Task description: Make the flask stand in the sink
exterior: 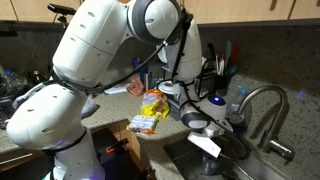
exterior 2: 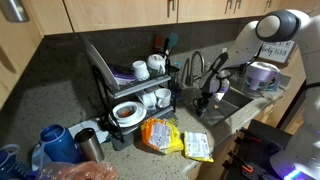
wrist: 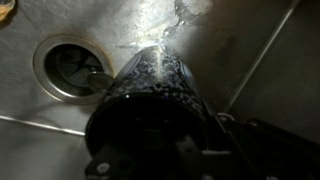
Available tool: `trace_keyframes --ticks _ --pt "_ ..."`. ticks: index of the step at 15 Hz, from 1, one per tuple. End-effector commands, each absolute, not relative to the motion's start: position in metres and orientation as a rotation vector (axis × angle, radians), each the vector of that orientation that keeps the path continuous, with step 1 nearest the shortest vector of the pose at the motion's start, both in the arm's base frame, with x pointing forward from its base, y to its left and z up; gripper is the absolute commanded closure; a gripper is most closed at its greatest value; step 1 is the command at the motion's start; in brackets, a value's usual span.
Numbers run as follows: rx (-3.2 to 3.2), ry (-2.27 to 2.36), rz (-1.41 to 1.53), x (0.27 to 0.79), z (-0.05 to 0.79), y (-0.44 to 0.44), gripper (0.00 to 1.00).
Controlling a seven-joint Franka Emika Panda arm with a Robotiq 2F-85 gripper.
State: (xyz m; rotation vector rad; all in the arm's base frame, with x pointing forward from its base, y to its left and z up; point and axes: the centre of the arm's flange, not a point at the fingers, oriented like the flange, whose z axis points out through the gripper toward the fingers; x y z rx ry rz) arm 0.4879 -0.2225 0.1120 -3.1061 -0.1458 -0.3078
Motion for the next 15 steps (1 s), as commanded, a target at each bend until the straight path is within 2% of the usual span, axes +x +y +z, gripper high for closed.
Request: trace_keyframes --ticks 1,11,12,13,14,15 --pt "-3.147 -0.124 -0.343 0.4767 0.1272 -0.2130 0.97" --pt "-3.180 -0.118 -0.304 0.4697 0.1214 -0.2059 0.96" --pt "-3.183 -0.116 -0.304 0.4697 0.1214 -0.2059 0.86" --pt "-3.186 -0.118 -0.305 0.4695 0.1213 -0.2060 0.90" --pt "-3.189 -0.119 -0.305 0.4697 0.1217 -0.2061 0.85" --pt "-3.191 -0.115 -0.305 0.4695 0.1217 -0.2063 0.67"
